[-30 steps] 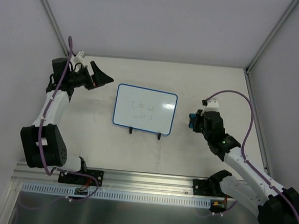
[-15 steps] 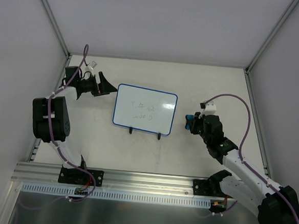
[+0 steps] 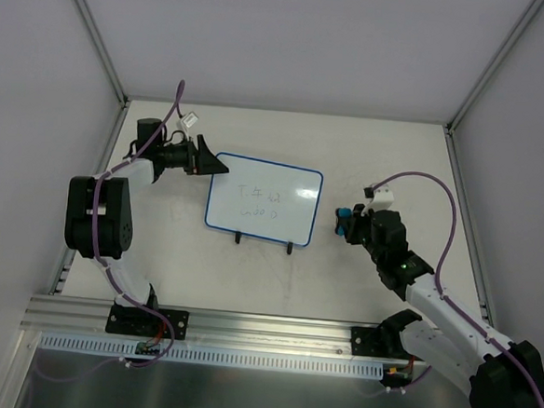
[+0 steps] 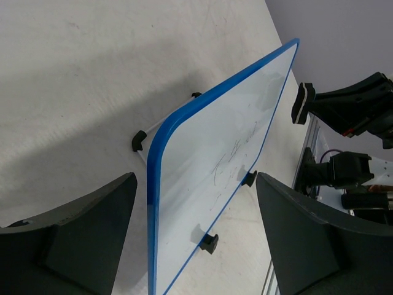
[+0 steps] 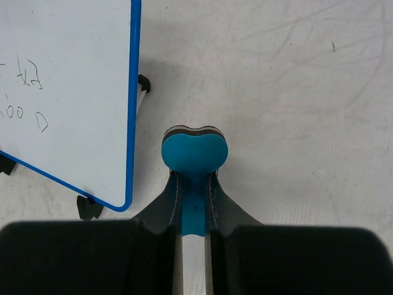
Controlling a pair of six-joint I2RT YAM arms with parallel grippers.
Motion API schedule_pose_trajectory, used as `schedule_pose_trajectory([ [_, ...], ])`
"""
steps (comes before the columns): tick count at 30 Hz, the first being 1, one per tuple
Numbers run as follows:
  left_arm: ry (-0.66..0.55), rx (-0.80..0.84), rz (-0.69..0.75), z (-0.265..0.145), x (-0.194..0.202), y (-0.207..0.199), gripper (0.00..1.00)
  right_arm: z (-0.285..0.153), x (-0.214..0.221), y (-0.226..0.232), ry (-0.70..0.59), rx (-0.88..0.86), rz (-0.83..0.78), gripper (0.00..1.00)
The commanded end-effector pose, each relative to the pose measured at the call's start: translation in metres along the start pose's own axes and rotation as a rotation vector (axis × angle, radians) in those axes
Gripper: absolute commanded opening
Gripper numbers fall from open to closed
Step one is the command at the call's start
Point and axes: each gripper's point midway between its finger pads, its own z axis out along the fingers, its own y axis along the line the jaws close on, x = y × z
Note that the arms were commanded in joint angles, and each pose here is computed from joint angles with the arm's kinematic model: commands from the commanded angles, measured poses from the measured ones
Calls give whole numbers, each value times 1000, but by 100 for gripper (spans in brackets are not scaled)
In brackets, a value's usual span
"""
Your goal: Erase the whiteboard
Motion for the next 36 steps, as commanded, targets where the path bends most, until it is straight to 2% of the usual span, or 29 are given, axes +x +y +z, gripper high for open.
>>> schedule_pose_trajectory([
  [1, -6, 50, 79, -1, -8, -10, 79, 0, -13, 6, -53, -28, -12, 0],
  [11, 0, 47, 86, -3, -3, -11, 67, 2, -13, 8, -46, -37, -16, 0],
  [13, 10, 48, 75, -2, 0, -10, 59, 2, -12, 9, -42, -39, -17, 0],
  [14, 18, 54, 64, -1, 2, -8, 49, 2, -12, 9, -42, -42, -16, 0],
  [21, 29, 69, 63, 1, 4, -9, 27, 2, -12, 14, -41, -61, -26, 0],
  [27, 46, 61, 37, 5, 8, -6, 17, 8, -16, 33, -16, -88, -72, 0],
  [32, 75, 48, 9, 11, 20, 3, 0, 8, -25, 66, 5, -110, -142, 0],
  [36, 101, 78, -32, 16, 26, 11, 0, 16, -33, 97, 17, -124, -172, 0],
])
